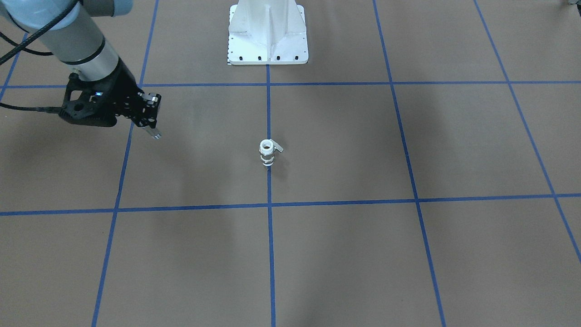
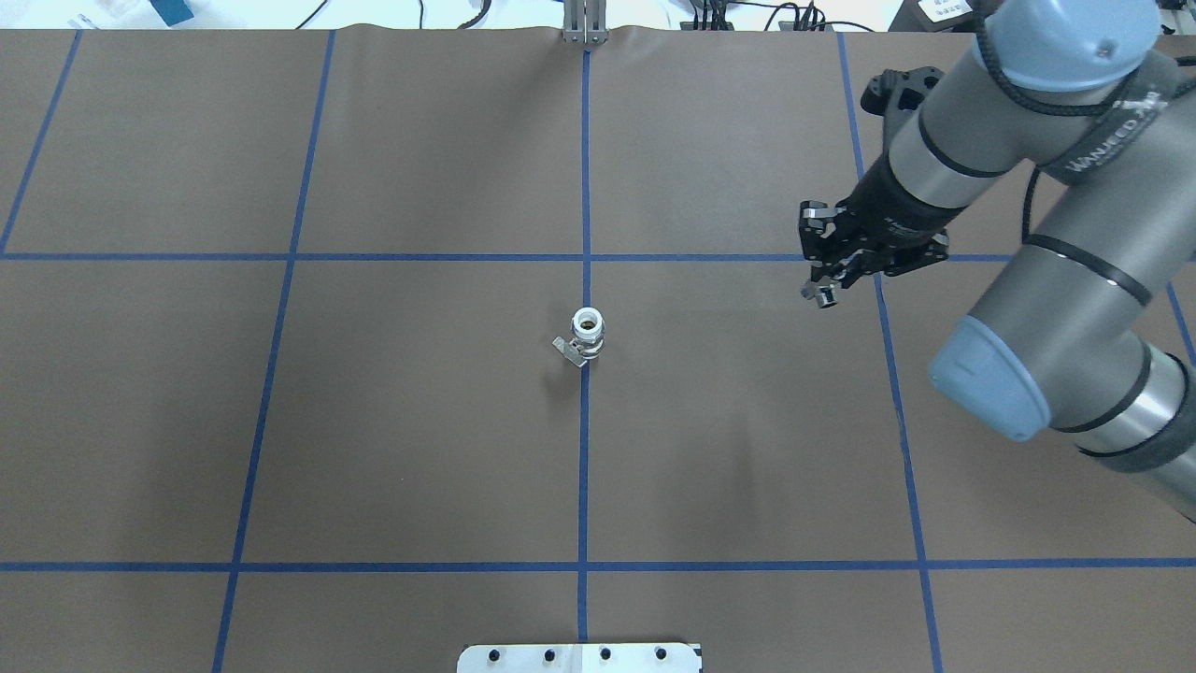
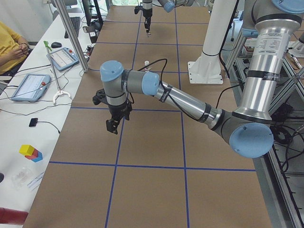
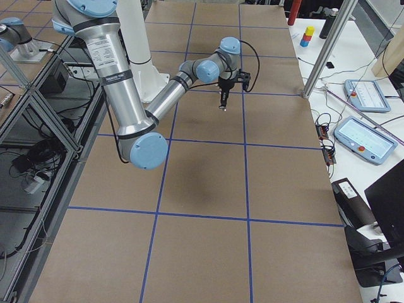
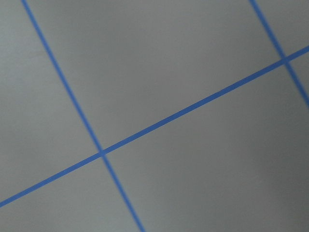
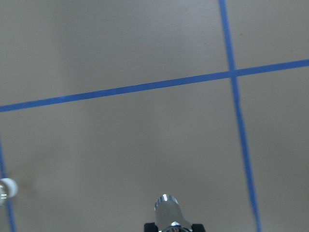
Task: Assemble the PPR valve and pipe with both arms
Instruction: 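Carry the chrome fitting with the right gripper above the standing valve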
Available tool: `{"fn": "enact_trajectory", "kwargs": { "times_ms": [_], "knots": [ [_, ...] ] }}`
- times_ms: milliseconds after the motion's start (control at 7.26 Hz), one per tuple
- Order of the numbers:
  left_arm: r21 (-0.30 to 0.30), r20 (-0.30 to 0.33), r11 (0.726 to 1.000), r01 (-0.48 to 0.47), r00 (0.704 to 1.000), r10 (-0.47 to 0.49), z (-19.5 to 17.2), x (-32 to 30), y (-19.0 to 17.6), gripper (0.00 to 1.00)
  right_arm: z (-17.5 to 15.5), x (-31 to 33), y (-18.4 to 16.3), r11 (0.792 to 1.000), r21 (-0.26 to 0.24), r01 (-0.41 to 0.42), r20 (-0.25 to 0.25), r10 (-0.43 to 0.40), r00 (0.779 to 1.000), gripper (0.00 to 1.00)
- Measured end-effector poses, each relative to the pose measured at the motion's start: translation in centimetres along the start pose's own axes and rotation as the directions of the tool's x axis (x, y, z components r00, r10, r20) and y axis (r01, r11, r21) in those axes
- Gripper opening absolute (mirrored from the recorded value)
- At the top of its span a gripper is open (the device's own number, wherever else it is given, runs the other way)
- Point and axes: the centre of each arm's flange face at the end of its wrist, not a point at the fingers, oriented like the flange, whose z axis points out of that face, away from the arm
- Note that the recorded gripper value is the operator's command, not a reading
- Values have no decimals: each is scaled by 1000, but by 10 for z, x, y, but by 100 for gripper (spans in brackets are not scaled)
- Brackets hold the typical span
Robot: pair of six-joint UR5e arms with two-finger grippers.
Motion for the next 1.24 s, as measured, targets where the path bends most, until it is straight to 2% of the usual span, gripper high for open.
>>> {"fn": "enact_trajectory", "kwargs": {
  "times_ms": [276,551,964,1240],
  "knots": [
    [34,-10,998,62,998,-61,23,-62,60,100,2,-76,18,997,5,-77,8,77,997,0],
    [69,-3,995,73,997,-73,44,-82,95,100,10,-151,31,992,6,-123,-36,123,992,0],
    [75,-3,993,96,995,-96,51,-86,104,100,43,-231,28,987,4,-161,-128,160,979,0],
    [73,-5,992,99,995,-99,53,-86,105,100,64,-242,35,989,-1,-151,-163,148,975,0]
  ]
}}
